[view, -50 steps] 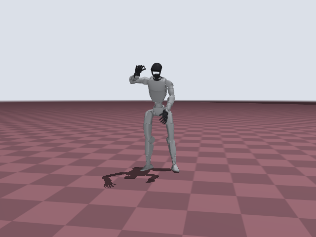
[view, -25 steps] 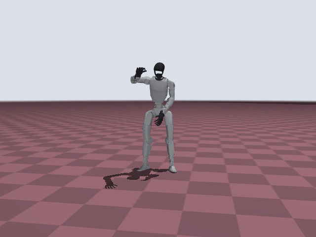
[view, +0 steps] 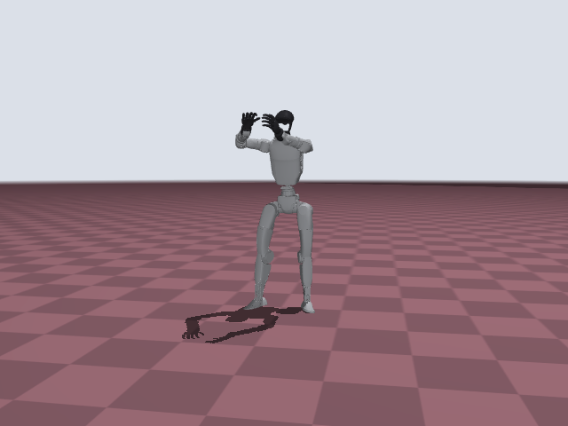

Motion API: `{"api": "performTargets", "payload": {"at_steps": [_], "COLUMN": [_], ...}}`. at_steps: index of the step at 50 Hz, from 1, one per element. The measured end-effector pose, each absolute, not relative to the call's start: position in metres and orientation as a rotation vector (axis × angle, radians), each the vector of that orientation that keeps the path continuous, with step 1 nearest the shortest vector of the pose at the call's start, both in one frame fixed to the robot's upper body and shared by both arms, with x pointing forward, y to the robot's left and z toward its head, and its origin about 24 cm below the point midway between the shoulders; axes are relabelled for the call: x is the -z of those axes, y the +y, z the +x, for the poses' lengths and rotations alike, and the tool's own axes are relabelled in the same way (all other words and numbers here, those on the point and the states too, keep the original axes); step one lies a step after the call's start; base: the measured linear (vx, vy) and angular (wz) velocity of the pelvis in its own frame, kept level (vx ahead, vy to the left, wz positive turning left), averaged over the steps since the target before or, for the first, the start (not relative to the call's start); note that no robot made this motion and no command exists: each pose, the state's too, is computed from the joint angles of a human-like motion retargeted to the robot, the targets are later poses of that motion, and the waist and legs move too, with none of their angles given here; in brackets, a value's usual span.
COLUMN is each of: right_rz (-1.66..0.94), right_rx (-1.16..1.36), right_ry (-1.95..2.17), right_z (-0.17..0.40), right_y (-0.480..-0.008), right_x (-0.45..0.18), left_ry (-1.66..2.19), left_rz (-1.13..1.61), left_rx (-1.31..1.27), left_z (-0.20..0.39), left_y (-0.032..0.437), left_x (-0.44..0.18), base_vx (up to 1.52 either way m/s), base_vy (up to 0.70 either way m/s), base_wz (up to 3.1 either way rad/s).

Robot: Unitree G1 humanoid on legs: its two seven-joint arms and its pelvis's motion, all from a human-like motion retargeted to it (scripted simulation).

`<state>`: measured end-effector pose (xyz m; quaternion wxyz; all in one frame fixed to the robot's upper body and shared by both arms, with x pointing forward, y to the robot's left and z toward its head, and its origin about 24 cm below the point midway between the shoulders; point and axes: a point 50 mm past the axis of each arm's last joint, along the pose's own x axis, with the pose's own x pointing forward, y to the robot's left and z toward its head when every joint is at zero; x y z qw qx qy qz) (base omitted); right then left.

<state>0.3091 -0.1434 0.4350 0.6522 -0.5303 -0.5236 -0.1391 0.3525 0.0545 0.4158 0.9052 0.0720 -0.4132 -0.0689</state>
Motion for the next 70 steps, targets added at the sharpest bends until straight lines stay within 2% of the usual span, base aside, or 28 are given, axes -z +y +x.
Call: {"api": "performTargets", "payload": {"at_steps": [4,8,12,16,23,27,30,35,43,50,55,58,62,65,70], "right_rz": [-1.171,-1.151,-1.160,-1.166,-1.155,-1.154,-1.163,-1.187,-1.214,-1.205,-1.210,-1.199,-1.184,-1.139,-1.152], "right_rx": [0.318,0.327,0.333,0.335,0.334,0.319,0.305,0.292,0.263,0.188,0.193,0.212,0.237,0.240,0.259], "right_ry": [-1.176,-1.176,-1.176,-1.209,-1.316,-1.355,-1.354,-1.298,-1.173,-1.144,-1.148,-1.152,-1.161,-1.197,-1.220], "right_z": [0.309,0.308,0.307,0.303,0.290,0.286,0.287,0.297,0.315,0.317,0.314,0.313,0.310,0.308,0.304], "right_y": [-0.147,-0.148,-0.151,-0.144,-0.126,-0.118,-0.116,-0.120,-0.129,-0.125,-0.127,-0.131,-0.135,-0.126,-0.129], "right_x": [-0.436,-0.438,-0.437,-0.442,-0.457,-0.461,-0.460,-0.451,-0.431,-0.423,-0.425,-0.429,-0.434,-0.439,-0.440], "left_ry": [-0.881,-0.815,-0.613,-0.342,0.091,0.233,0.266,0.117,-0.389,-0.869,-1.023,-1.057,-1.035,-0.990,-0.735], "left_rz": [0.124,0.171,0.237,0.296,0.375,0.495,0.562,0.528,0.355,0.266,0.220,0.217,0.244,0.314,0.336], "left_rx": [0.072,0.032,0.004,-0.087,-0.347,-0.386,-0.360,-0.314,-0.158,-0.154,-0.216,-0.196,-0.112,-0.063,-0.015], "left_z": [0.352,0.366,0.393,0.409,0.382,0.357,0.350,0.372,0.405,0.360,0.327,0.320,0.329,0.341,0.380], "left_y": [0.068,0.082,0.102,0.141,0.217,0.237,0.239,0.227,0.180,0.161,0.155,0.145,0.128,0.127,0.126], "left_x": [-0.430,-0.406,-0.335,-0.242,-0.093,-0.043,-0.031,-0.072,-0.253,-0.427,-0.490,-0.501,-0.484,-0.454,-0.351], "base_vx": [0.06,0.00,-0.05,-0.07,-0.08,-0.10,-0.09,-0.01,0.05,0.05,0.05,0.03,0.00,0.00,-0.01], "base_vy": [0.08,0.07,0.03,0.03,0.02,0.03,0.05,0.01,0.05,0.03,0.00,-0.01,0.00,0.00,0.00], "base_wz": [-0.18,-0.18,-0.20,-0.21,-0.17,-0.01,0.10,0.03,0.07,-0.05,-0.19,-0.19,0.00,0.00,0.03]}}
